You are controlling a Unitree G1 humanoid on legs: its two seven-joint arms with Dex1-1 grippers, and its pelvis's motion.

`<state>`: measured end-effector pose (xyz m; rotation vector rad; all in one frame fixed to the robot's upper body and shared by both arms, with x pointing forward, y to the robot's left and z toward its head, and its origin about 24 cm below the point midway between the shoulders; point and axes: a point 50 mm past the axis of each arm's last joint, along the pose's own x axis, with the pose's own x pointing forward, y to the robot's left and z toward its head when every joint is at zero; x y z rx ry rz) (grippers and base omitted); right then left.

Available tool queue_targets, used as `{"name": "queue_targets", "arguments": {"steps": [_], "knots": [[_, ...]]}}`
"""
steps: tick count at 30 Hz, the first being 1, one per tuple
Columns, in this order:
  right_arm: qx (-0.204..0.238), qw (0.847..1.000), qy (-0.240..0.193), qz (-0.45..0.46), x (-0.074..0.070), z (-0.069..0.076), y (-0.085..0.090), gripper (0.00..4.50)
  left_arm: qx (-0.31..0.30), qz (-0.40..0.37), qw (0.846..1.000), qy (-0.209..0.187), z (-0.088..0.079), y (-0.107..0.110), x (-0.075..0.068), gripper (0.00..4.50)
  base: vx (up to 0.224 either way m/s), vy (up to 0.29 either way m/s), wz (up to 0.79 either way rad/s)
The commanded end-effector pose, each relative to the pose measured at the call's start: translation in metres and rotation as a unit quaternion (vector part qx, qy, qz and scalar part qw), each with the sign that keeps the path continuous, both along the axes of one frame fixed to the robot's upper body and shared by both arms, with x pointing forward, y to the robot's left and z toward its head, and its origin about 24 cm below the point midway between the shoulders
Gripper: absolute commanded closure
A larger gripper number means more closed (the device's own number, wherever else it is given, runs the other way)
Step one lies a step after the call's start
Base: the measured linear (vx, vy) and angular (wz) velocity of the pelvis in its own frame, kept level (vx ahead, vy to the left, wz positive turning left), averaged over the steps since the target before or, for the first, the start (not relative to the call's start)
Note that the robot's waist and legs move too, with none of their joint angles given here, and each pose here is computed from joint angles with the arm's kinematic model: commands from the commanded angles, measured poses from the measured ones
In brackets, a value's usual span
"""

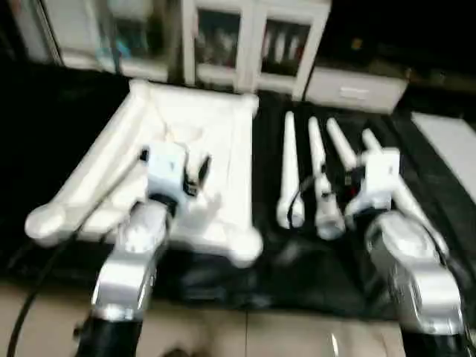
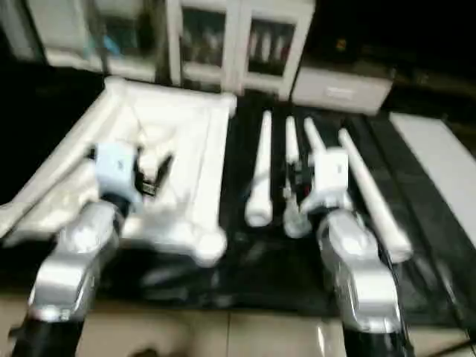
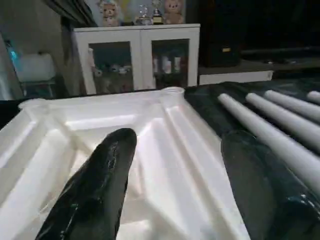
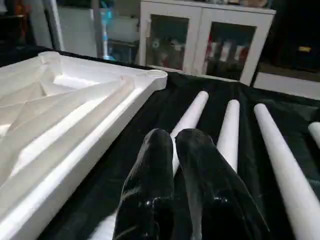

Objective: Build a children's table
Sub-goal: Move to table

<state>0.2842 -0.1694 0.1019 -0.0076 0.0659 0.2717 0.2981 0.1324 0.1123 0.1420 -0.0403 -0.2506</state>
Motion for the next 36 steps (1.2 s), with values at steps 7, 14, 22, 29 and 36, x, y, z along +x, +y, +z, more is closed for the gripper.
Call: {"name": "queue_targets", "arguments": {"steps": [7,14,22,29,36], "knots": [[-0.01,0.991,-0.01,0.13,-0.006,0.011,0.017,4.09,0.068,-0.126,0.99,0.014,-0.002,0.013,-0.004,1.01,-0.003,-0.076,0.03],[-0.052,0.964,0.016,0.258,-0.021,0.014,0.01,4.09,0.139,-0.315,0.937,0.062,-0.002,0.033,-0.021,0.48,-0.045,0.011,0.02],[-0.09,0.927,0.068,0.357,-0.039,0.007,0.013,4.09,0.229,-0.425,0.867,0.12,-0.027,0.038,-0.035,0.14,-0.009,0.027,0.01],[-0.113,0.902,0.097,0.406,-0.049,0.002,0.017,4.09,0.245,-0.447,0.847,0.153,-0.038,0.041,-0.011,0.93,0.0,0.0,0.0],[-0.111,0.899,0.101,0.41,-0.052,0.0,0.019,4.09,0.233,-0.452,0.844,0.169,-0.035,0.042,0.001,1.47,0.0,0.0,0.0]]}}
